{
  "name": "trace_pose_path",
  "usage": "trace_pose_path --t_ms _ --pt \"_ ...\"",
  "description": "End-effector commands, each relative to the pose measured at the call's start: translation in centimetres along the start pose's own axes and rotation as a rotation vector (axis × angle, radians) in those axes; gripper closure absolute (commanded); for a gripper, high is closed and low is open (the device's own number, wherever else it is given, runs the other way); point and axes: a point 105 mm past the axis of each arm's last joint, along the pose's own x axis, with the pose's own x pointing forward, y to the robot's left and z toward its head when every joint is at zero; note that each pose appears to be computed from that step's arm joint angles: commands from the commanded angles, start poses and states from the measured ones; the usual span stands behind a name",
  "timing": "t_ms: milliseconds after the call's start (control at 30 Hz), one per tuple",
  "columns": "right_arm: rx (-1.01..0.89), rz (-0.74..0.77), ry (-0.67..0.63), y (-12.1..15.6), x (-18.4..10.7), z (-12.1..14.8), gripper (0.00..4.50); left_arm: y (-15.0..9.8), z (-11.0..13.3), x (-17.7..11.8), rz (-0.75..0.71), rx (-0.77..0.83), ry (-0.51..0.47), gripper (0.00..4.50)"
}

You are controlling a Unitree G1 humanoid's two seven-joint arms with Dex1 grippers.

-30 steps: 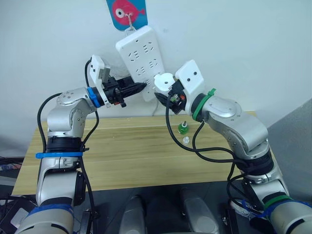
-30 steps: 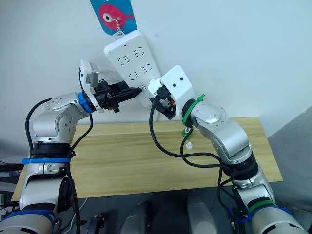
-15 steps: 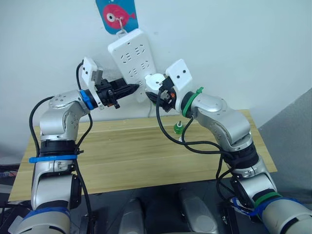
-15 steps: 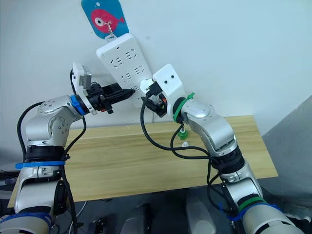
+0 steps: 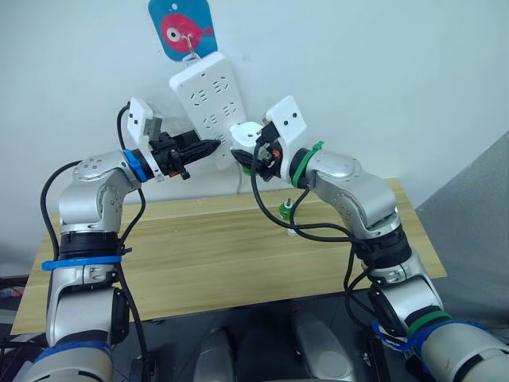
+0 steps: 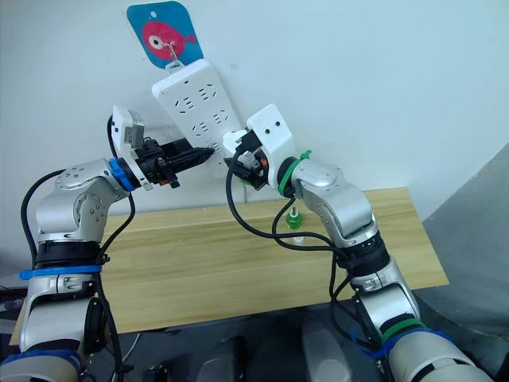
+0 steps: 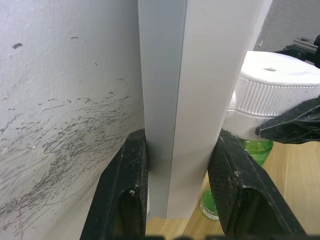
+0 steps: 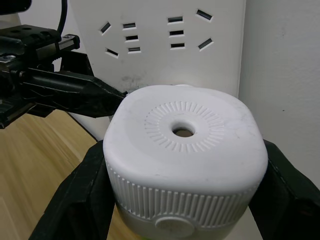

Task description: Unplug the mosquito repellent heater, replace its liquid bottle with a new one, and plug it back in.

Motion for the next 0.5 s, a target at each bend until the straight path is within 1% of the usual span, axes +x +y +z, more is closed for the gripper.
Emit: trace_pose_path --t_ms 33,300,400,500 --pt "-0.020 0.002 -0.012 0.30 1.00 0.94 1.39 -3.40 0.06 1.72 -0.185 0.049 0.005 3.16" --pt "-0.032 0.003 -0.015 0.44 1.77 1.40 1.40 -3.40 -0.04 1.73 -0.183 0.060 0.008 3.17" --pt "-0.031 0.005 -0.012 0.68 1.89 1.19 1.41 -3.28 -0.04 1.71 -0.174 0.060 0.007 3.17" --pt "-0.019 0.021 -0.020 1.02 1.38 1.10 1.41 -2.56 -0.08 1.41 -0.138 0.062 0.009 3.17"
